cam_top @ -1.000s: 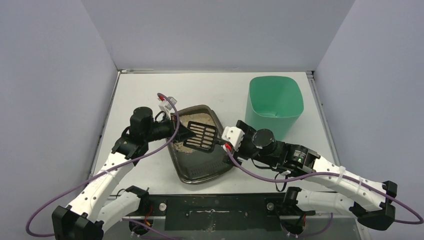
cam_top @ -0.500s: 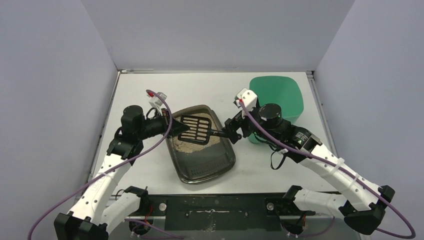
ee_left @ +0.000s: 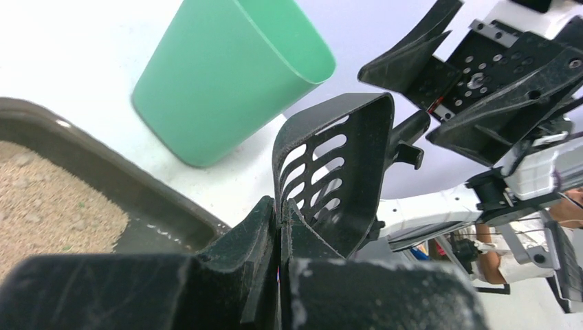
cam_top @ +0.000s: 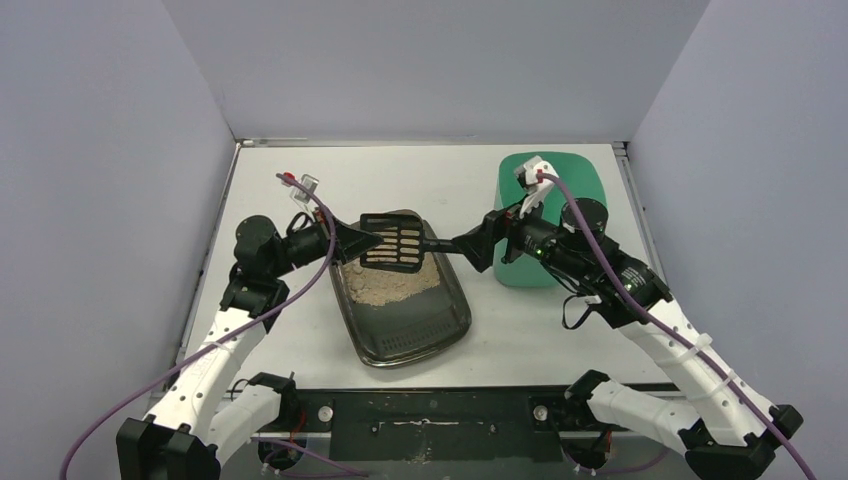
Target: Clean the litter box
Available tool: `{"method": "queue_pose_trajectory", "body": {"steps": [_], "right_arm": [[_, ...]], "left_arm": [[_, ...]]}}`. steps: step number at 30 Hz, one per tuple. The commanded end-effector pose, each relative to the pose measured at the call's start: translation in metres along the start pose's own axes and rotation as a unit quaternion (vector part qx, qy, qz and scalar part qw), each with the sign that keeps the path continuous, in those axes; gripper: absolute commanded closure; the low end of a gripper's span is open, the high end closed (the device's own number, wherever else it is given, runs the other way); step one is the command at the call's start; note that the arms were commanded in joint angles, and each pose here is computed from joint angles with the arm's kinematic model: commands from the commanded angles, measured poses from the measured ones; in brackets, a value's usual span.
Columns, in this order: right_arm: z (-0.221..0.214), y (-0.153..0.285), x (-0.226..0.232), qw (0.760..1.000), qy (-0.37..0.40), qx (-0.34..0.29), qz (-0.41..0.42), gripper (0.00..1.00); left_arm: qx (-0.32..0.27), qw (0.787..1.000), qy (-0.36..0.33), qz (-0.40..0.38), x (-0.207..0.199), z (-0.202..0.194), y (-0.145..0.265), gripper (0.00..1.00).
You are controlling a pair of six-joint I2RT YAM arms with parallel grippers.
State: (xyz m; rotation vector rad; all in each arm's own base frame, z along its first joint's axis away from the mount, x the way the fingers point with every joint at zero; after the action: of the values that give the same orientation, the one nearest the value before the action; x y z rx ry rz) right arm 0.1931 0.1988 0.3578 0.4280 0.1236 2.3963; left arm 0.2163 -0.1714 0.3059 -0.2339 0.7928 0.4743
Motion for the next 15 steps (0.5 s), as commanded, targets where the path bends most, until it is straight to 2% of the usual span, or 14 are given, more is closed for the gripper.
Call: {"method": "queue_pose_trajectory", "body": {"steps": [1, 6, 15], "right_arm": [[0.011, 0.013, 0.031, 0.992, -0.044, -0.032, 0.110, 0.00], [0.015, 0.026, 0.053, 0.978, -0.062, -0.055, 0.193, 0.00], [0.015, 0.031, 0.063, 0.968, -0.082, -0.048, 0.233, 0.03]], "left_arm": [[-0.028, 0.996, -0.030, -0.073, -0.028, 0.015, 0.002, 1.00], [-0.025, 0.995, -0.043, -0.086, -0.034, 0.015, 0.004, 1.00], [-0.022, 0.993, -0.054, -0.099, -0.038, 0.016, 0.004, 1.00]]}}
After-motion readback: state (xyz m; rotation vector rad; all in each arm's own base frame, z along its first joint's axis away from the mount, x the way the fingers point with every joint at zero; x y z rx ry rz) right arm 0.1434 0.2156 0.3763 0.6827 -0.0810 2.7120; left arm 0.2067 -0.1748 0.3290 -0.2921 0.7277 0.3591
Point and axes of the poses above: each gripper's point midway between its finger pads, its own y axis back along the fingers, its own x axis along the line the jaws close on, z = x × y, the point moved 5 cm from there along y, back along the fingers, and after that the axes turned 1 degree about y, right-handed, at the moved point
